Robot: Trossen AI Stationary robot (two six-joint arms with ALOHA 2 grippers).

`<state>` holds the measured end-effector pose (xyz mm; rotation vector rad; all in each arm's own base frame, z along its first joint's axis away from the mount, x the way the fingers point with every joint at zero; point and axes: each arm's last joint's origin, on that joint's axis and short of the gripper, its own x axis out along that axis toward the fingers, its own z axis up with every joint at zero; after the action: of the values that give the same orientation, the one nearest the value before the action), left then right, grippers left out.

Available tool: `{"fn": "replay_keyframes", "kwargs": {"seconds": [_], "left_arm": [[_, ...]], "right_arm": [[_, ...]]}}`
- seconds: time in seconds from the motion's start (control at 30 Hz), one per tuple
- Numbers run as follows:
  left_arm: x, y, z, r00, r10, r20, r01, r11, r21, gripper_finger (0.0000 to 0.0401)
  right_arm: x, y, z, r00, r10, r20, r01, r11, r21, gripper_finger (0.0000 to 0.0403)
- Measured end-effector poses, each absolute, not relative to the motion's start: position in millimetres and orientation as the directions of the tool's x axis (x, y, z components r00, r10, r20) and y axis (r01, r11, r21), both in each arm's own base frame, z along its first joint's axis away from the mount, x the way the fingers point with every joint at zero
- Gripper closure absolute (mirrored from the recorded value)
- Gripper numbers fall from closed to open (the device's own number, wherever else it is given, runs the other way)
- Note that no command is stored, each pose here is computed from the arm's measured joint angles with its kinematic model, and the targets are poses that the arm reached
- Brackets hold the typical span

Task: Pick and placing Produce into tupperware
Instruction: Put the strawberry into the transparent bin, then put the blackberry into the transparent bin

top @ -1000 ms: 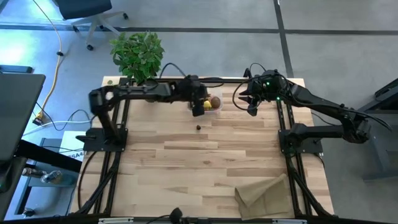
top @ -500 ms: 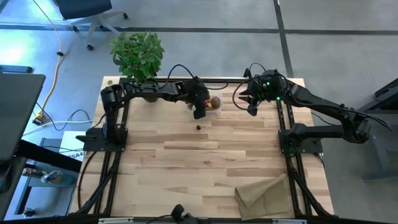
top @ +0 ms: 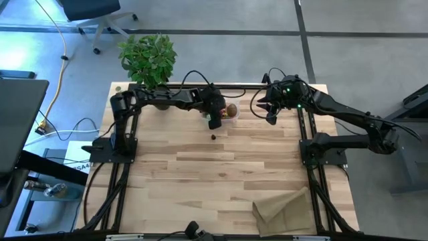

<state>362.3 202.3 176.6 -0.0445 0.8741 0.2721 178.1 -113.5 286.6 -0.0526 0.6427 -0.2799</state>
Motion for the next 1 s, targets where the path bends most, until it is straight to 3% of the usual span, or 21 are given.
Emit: {"fn": "replay_keyframes", "kwargs": {"seconds": [0.37, 0.67, 1.0], "left_arm": [[362.6, 202.8, 173.4, 0.598, 0.223, -0.77, -0.252, 0.964, 0.084, 0.0184], [368.3, 206.1, 186.3, 0.624, 0.247, -0.741, -0.256, 0.961, 0.105, 0.0181], [361.6, 190.1, 246.1, 0.652, 0.231, -0.722, -0.199, 0.971, 0.13, 0.0181]], "right_arm": [[178.0, -113.5, 286.6, 0.764, -0.274, -0.584, 0.242, 0.961, -0.135, 0.0327], [178.1, -113.5, 286.6, 0.764, -0.273, -0.584, 0.241, 0.961, -0.135, 0.0327], [178.1, -113.4, 286.6, 0.764, -0.273, -0.584, 0.241, 0.961, -0.134, 0.0327]]}}
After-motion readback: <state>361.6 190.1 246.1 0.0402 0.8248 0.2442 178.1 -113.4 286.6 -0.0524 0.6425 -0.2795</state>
